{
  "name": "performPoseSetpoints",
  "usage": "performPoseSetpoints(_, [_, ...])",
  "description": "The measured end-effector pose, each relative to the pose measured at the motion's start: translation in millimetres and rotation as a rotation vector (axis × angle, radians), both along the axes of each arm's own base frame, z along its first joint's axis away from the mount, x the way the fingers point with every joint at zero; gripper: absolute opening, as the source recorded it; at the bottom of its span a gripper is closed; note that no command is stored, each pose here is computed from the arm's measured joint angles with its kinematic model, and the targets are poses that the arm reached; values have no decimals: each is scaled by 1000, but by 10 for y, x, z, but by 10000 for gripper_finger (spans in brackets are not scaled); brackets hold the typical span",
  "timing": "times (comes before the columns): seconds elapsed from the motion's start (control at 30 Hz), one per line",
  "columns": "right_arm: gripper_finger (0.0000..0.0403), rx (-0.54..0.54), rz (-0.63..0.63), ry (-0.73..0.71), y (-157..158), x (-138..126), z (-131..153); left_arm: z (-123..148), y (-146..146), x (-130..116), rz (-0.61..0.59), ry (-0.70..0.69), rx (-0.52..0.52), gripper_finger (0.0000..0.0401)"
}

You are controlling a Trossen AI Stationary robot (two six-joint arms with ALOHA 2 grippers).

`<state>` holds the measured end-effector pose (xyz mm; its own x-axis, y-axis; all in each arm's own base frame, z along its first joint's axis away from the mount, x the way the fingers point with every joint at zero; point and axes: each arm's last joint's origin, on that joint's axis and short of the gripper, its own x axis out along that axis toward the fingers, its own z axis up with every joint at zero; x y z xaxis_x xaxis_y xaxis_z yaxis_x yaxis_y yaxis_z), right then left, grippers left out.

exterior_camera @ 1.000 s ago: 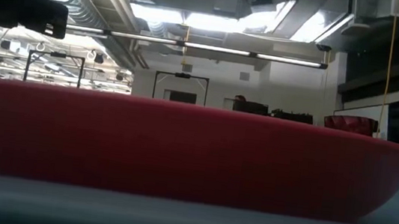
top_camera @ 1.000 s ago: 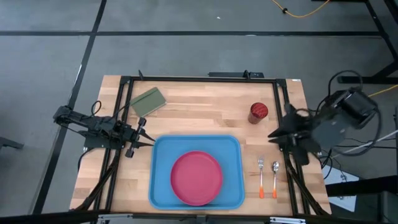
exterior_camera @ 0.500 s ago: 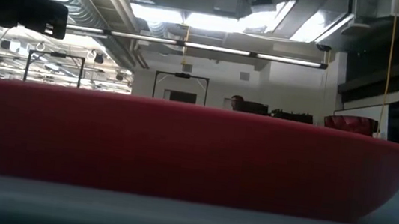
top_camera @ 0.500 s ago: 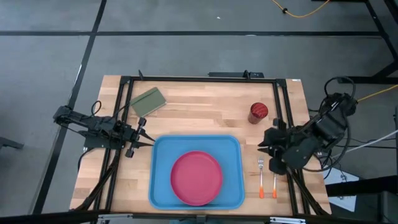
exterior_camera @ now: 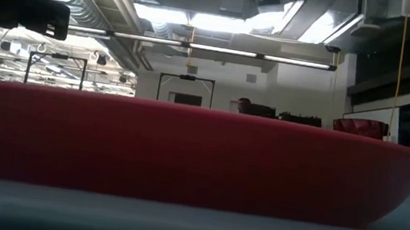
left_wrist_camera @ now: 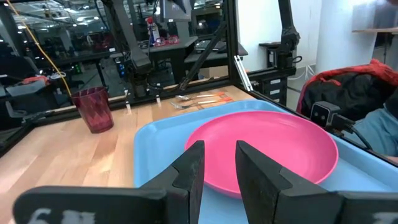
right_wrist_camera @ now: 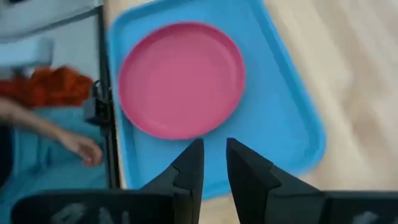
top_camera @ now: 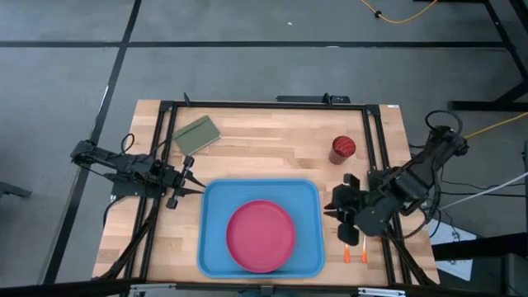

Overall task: Pick and place plate/cup/fork/spoon on tray
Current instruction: Put the orange spoon on the blue serving tray to the right of the red plate

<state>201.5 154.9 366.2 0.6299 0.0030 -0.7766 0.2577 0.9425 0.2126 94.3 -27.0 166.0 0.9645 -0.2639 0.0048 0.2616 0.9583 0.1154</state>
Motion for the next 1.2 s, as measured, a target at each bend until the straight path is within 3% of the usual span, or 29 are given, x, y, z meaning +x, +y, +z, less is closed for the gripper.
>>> performPoseSetpoints(0.07, [73,86,-163,111,-41,-36,-186,0,0,0,0,0,0,83])
performPoseSetpoints(0.2, [73,315,-443,483,-44,-174,-644,0,0,0,0,0,0,83])
performPoseSetpoints(0.33, [73,413,-569,865,-57,-341,-1073,0,0,0,0,0,0,83])
performPoseSetpoints(0.43, [73,454,-638,1046,-78,-436,-1306,0,0,0,0,0,0,83])
performPoseSetpoints(0.67, [73,527,-636,945,-40,-368,-1492,0,0,0,0,0,0,83])
performPoseSetpoints(1.03, [73,534,-779,915,-44,-377,-1531,0,0,0,0,0,0,83])
performPoseSetpoints(1.1, [73,495,-838,855,-52,-394,-1539,0,0,0,0,0,0,83])
performPoseSetpoints(1.2, [73,401,-932,655,-82,-401,-1555,0,0,0,0,0,0,83])
